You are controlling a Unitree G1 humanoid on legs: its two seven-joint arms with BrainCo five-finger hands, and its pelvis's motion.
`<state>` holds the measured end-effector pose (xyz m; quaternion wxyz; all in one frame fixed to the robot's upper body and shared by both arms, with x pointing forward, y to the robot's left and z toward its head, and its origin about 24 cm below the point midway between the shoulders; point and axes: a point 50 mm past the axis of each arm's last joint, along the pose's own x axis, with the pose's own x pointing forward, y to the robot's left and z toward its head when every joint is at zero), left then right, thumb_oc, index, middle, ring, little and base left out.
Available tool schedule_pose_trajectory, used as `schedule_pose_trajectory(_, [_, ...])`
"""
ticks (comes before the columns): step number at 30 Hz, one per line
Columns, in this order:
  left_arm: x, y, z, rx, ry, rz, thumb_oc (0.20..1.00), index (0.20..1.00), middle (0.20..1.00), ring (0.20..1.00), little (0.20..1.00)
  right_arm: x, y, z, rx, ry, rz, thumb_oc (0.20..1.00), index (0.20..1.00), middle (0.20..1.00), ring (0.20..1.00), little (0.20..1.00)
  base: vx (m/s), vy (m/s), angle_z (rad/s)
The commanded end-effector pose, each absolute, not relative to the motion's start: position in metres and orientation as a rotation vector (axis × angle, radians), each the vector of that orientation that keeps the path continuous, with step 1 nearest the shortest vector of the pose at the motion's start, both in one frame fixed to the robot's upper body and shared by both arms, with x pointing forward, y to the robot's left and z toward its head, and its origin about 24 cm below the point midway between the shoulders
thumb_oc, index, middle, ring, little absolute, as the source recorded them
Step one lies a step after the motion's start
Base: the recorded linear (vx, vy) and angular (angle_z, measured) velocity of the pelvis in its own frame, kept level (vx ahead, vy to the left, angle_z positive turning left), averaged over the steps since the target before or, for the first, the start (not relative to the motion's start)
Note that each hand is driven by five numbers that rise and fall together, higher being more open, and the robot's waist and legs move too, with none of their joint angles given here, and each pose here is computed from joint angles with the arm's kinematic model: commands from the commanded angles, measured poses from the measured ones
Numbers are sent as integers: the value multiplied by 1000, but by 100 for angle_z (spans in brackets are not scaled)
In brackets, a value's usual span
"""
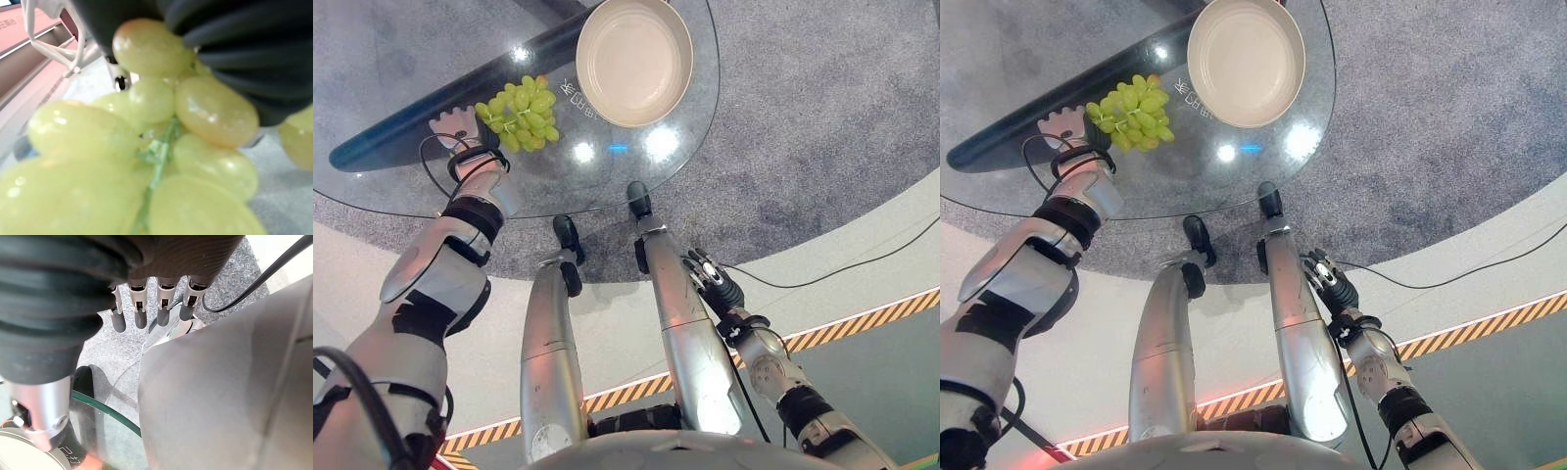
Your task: Pick up fruits into the plate
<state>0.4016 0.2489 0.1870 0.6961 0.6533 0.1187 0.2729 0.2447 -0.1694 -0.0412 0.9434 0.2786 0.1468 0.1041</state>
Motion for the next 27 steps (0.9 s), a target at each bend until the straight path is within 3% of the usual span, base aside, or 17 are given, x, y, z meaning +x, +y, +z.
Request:
schedule_pose_trajectory(1, [396, 261, 162, 1378, 312, 560, 200, 200, 200, 200, 200, 231, -161, -42, 582, 301, 260, 1000, 1000, 1000, 1000, 1000, 0, 0, 0])
schedule_pose_trajectory(10, [393, 245, 133, 970, 194, 366, 200, 200, 200, 200, 200, 235, -152, -32, 617, 242, 320, 1000, 1000, 1000, 1000, 1000, -22, -3, 0])
schedule_pose_trajectory(27, [347, 239, 122, 838, 7, 5, 200, 200, 200, 200, 200, 240, -136, 6, 811, 109, 426, 1000, 1000, 1000, 1000, 1000, 42, -4, 8])
